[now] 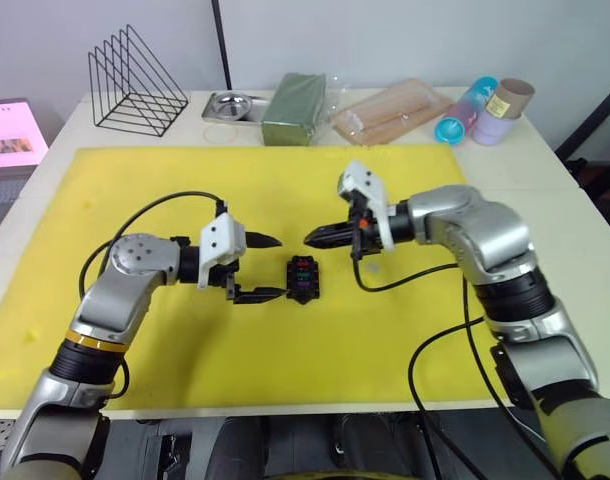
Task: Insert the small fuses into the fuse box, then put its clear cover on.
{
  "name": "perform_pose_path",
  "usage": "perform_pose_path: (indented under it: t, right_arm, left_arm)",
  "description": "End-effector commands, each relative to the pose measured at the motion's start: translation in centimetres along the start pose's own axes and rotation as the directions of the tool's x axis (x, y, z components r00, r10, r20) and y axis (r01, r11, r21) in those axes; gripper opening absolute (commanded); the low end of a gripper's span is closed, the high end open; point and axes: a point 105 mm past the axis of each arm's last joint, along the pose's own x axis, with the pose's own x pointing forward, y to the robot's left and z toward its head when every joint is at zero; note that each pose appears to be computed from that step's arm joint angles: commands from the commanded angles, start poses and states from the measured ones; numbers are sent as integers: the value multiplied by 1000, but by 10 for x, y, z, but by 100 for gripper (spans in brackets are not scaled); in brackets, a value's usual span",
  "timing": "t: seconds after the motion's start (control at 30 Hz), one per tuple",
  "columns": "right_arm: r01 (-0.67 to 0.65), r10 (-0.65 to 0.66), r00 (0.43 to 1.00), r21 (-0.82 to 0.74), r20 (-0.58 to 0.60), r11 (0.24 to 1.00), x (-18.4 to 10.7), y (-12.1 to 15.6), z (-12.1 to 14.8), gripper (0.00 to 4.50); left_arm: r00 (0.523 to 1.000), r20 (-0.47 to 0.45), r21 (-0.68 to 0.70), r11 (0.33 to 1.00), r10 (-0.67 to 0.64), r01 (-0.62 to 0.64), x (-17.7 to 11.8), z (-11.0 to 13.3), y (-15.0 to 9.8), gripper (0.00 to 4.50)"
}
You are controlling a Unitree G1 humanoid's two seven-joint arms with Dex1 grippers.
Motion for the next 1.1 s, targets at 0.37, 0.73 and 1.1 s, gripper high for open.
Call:
perform_pose_path:
  t: [0.37, 0.73, 1.1]
  right_arm:
    - [283, -300, 939, -118, -167, 952, -120, 10, -43, 222]
    - [423, -421, 865, -54, -274, 904, -179, 16, -78, 447]
    - [417, -408, 894, 5, -186, 909, -121, 10, -74, 447]
  left_arm:
    - [989, -145, -89, 996, 1, -14, -64, -1, 15, 450]
    - [981, -195, -96, 995, -4, -15, -87, -9, 25, 450]
    - [995, -67, -47, 996, -78, 75, -41, 5, 13, 450]
